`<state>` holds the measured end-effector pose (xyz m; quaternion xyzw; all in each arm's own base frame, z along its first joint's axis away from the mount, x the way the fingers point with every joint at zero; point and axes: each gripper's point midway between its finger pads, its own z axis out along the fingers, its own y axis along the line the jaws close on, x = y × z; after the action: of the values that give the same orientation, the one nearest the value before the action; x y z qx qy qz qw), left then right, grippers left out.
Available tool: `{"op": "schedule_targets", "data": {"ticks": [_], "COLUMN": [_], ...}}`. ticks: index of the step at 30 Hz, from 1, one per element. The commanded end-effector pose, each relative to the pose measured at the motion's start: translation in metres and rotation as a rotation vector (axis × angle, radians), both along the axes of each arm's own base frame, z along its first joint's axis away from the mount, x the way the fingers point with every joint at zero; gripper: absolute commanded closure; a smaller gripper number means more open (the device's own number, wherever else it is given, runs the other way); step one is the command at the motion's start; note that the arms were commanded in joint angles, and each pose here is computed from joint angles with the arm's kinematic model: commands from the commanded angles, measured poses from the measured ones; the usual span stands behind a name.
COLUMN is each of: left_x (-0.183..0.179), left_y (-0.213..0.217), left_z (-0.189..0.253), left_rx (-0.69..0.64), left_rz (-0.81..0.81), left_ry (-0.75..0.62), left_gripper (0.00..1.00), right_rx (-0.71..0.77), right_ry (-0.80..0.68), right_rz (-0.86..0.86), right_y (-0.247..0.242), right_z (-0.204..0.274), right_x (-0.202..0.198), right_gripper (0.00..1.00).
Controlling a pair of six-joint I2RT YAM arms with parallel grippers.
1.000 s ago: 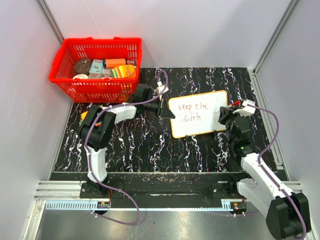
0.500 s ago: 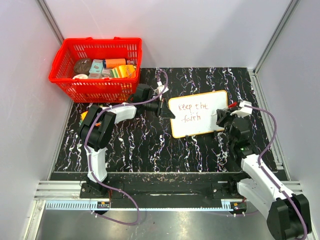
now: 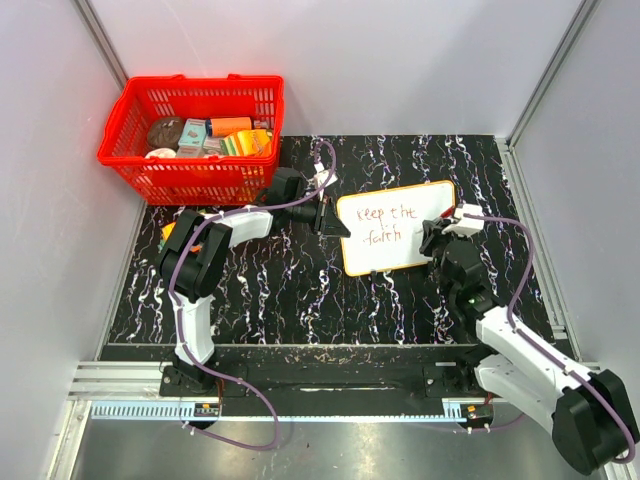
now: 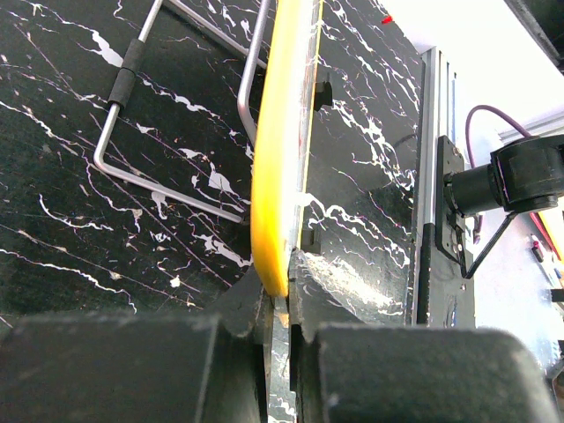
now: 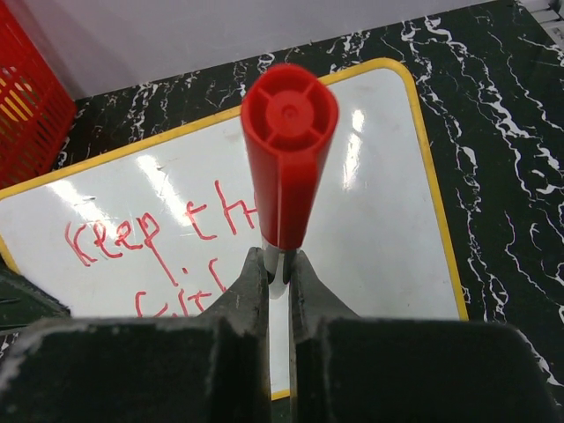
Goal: Write a sentence on the whiteboard
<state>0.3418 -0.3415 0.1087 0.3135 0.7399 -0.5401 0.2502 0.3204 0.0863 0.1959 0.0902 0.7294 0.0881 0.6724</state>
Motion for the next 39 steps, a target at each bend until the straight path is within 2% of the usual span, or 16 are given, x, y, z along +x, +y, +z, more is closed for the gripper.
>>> {"op": "schedule_targets", "data": {"ticks": [1, 17, 39], "left_x": [-0.016, -0.015, -0.016], "left_y": [0.008, 0.008, 0.007], "left_z": [-0.059, -0.059, -0.058], "left_rx": [0.148, 0.147, 0.143], "left_rz": [-0.010, -0.010, -0.014], "left_ry": [0.010, 0.007, 0.006], "left_gripper": [1.00, 1.00, 1.00], "right_rx": [0.005, -0.012, -0.008], "right_ry": [-0.054, -0.044, -0.019], "right_rz": [-0.060, -0.076, -0.094], "right_y": [-0.006, 0.004, 0.008], "right_z": [0.014, 0.010, -0.002], "right_x": [0.009, 0.036, 0.048], "right_gripper": [1.00, 1.00, 1.00]}}
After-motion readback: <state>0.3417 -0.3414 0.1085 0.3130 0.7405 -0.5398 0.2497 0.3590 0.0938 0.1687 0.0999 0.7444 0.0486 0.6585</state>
